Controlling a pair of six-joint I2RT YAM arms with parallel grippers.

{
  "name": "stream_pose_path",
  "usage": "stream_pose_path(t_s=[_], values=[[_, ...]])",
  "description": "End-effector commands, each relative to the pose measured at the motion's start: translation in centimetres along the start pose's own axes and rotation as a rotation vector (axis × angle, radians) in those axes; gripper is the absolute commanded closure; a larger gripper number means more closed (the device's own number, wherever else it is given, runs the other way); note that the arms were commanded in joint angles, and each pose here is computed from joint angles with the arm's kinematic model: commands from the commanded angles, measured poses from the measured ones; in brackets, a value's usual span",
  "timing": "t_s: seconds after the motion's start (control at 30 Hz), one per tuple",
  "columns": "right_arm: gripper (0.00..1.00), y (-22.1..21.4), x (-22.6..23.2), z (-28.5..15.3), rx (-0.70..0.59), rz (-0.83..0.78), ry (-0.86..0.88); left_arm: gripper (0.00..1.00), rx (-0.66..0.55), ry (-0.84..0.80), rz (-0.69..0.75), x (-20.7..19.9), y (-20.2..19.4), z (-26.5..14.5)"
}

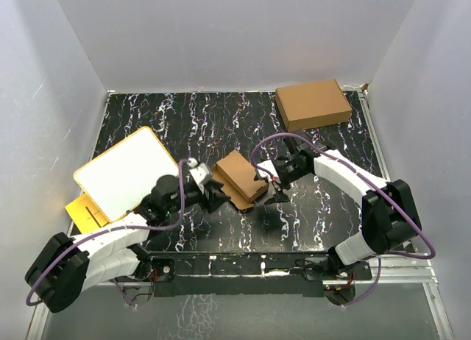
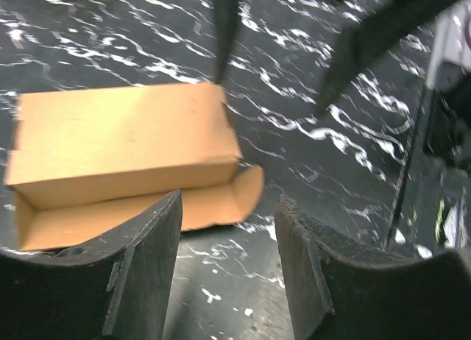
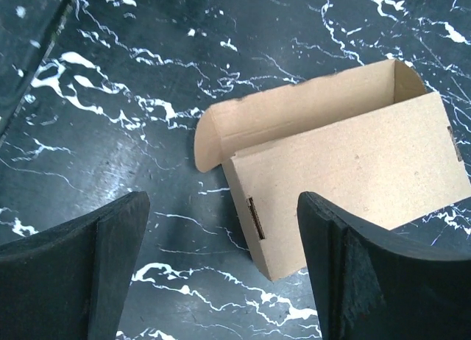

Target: Fold the paper box

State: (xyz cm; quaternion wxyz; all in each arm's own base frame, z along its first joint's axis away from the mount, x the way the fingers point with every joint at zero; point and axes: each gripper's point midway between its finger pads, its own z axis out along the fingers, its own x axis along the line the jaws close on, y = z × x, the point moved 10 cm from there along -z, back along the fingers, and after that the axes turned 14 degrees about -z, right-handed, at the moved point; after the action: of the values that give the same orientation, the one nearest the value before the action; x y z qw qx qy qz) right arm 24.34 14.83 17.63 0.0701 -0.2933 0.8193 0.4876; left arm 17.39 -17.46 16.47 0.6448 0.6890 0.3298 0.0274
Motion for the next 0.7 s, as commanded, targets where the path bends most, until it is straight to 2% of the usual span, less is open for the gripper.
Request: stream_pose_path(t_s=[0.0,0.13,0.37,0.47,0.6,0.67], values=[[0.12,-0.9,-1.4,0.2,0.009,-0.183,-0.036,0.46,-0.104,-0.111,0.210,-2.5,-0.6,0.0],[0.11,-2.0,-0.9,0.4,0.069,-0.189,-0.090,0.44,-0.102,-0.105,0.295,-3.7,-3.2,0.6],[0.15,-2.6,-0.3,1.1,0.054,-0.188,-0.093,0.46,-0.019,-0.099,0.383,-4.7,-5.6,3.8],[0.17,-2.8,-0.1,1.2,0.061,-0.191,-0.101,0.47,-0.010,-0.075,0.379,-4.5,-6.5,4.7],[0.20,-3.1,-0.1,1.2,0.072,-0.183,-0.117,0.56,0.020,0.001,0.352,-3.9,-7.2,5.5],[0.21,-3.2,-0.2,1.3,0.074,-0.179,-0.121,0.56,0.021,0.026,0.336,-3.8,-7.2,6.0]])
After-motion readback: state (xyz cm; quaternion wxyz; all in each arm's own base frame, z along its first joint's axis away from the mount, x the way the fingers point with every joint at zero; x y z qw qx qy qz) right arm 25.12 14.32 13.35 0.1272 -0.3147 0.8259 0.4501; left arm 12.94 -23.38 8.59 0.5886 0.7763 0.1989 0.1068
